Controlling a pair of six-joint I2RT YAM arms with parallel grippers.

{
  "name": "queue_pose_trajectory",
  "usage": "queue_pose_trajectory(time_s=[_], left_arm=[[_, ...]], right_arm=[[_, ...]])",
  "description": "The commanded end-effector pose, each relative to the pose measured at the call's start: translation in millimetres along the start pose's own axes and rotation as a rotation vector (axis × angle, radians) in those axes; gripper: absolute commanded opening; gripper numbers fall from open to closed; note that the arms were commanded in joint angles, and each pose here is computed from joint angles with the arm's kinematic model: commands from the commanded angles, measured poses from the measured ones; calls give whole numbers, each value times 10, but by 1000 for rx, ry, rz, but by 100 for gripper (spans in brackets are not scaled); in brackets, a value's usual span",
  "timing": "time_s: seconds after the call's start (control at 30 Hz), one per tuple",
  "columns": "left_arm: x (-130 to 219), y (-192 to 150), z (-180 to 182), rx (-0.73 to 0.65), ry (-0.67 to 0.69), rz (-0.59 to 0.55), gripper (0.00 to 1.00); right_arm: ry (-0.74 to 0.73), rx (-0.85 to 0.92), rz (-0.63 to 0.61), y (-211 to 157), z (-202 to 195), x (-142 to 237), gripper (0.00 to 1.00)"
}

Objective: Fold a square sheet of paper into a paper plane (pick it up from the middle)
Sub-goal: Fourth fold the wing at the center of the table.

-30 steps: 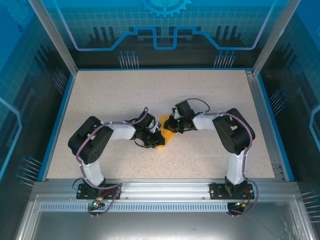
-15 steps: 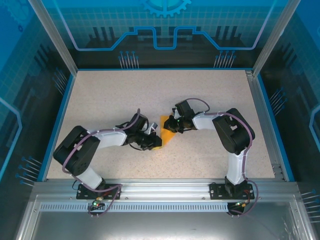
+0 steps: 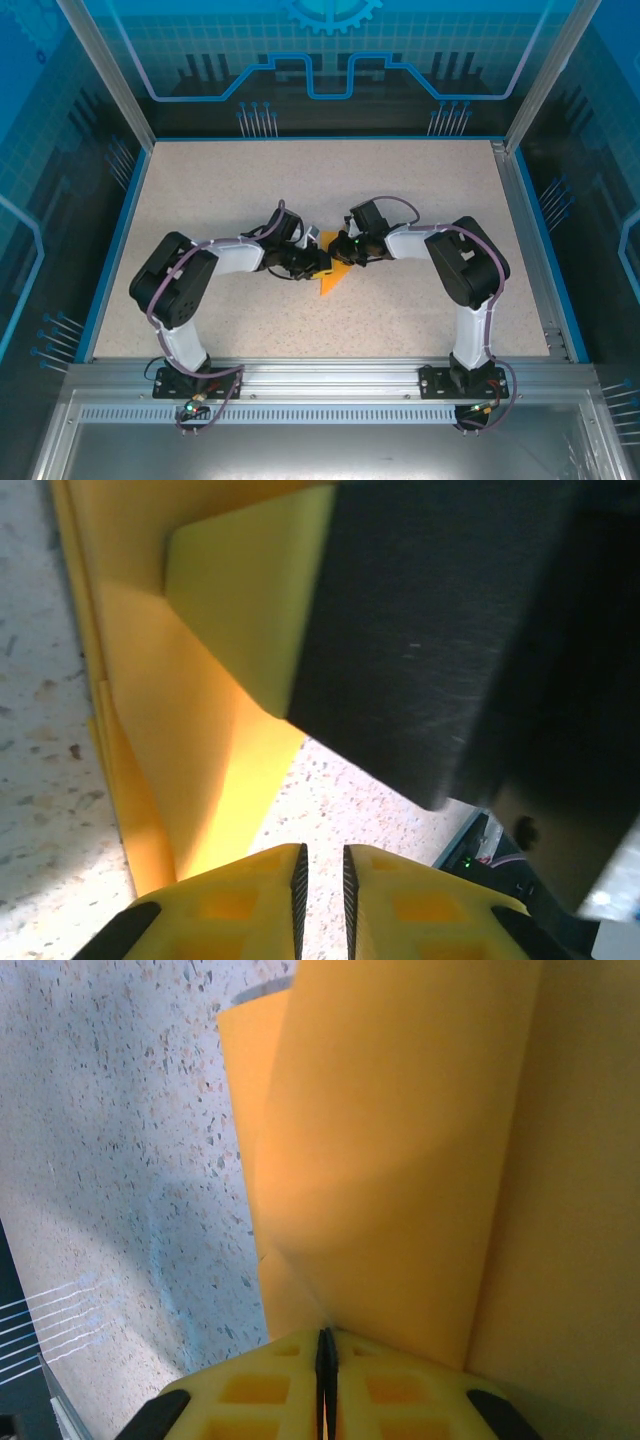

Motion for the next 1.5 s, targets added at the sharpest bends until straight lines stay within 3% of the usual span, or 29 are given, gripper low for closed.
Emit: queue_pose_trajectory(time_s=[0.0, 0.13, 0.3, 0.43, 0.63, 0.77, 0.97, 1.47], left_arm=[[-81, -28, -8, 13, -14, 41, 21], [-155, -117, 180, 34, 76, 68, 20], [-186, -317, 623, 128, 274, 114, 12], [-165, -486, 777, 149, 320, 145, 6], [-127, -589, 840, 119, 337, 165, 2], [-131, -584, 829, 91, 334, 182, 1], [-145, -545, 792, 82, 322, 180, 0], [-160, -541, 792, 95, 318, 174, 0]], right_arm=[[-276, -90, 66, -267, -834, -251, 12], [-266, -90, 68, -260, -805, -257, 12], [-228, -77, 62, -212, -678, -232, 13], [-166, -42, 39, -66, -445, -112, 14], [-12, 91, -30, 252, 119, 361, 19], [27, 184, -38, 212, 282, 550, 15], [63, 238, 16, -73, 348, 390, 0], [-34, 201, 76, -285, -57, -98, 0]])
Point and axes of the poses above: each hand's point on the last joint's axis, 136 mm out from that joint toward the fingers, its own x axis back along the fingers, its own z axis along the line the jaws close on, y = z × x, the point moved 3 cm from there along x, back along the fingers, and after that the axes turned 10 degrees about -x, right-handed, at the moved point
